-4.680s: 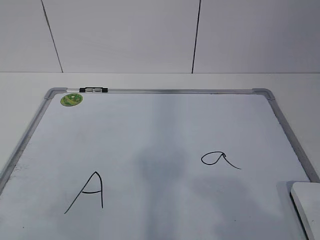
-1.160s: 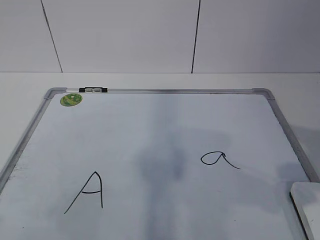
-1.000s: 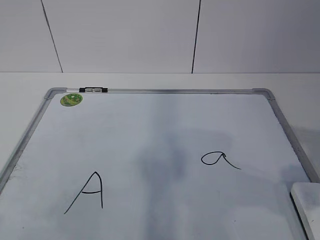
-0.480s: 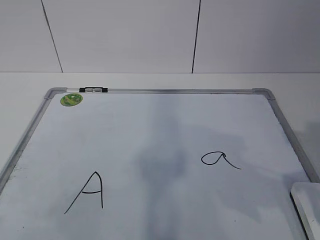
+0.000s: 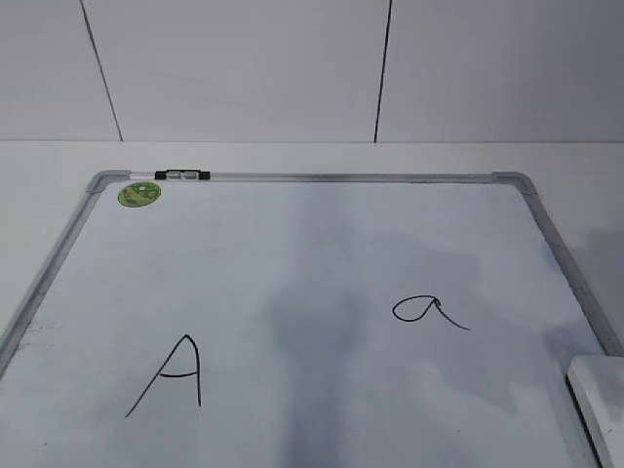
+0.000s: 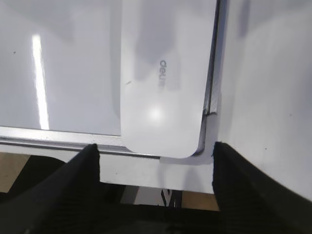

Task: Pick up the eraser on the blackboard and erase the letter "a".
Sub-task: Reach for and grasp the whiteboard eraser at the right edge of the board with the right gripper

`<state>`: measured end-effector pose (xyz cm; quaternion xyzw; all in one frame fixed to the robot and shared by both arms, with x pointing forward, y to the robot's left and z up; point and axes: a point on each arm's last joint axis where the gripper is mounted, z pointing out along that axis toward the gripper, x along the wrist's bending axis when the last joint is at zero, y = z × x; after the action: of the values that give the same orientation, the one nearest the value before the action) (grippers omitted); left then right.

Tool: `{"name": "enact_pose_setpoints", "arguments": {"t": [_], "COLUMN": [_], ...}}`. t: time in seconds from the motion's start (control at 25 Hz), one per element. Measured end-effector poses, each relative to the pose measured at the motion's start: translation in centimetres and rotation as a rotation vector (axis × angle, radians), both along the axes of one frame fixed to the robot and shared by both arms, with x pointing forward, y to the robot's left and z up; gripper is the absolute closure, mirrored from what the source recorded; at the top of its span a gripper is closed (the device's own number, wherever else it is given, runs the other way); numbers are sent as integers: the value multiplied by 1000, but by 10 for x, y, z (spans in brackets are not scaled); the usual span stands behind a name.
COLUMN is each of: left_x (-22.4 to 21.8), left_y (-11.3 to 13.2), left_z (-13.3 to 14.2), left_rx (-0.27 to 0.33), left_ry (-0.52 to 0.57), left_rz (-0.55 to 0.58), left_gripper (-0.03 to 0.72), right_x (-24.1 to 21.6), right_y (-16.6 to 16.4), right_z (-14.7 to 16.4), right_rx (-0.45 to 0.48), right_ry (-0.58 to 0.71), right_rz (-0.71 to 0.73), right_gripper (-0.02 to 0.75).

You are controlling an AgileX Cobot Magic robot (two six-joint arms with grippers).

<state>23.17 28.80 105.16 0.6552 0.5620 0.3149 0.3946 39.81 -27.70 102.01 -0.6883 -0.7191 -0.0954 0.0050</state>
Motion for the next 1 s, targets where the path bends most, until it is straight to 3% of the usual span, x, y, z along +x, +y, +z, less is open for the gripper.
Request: {"name": "enact_pose_setpoints", "arguments": {"t": [1.0], "left_x": [0], "left_y": [-1], "left_z": [0], "left_rx": [-12], "left_ry": [0], "left_rz": [-8], "left_gripper": [453], "right_x": [21], "right_y": [1], "right_z": [-15], "right_rx": [-6], "right_ry": [-16], "right_rz": [-3], "right_gripper": [165]}}
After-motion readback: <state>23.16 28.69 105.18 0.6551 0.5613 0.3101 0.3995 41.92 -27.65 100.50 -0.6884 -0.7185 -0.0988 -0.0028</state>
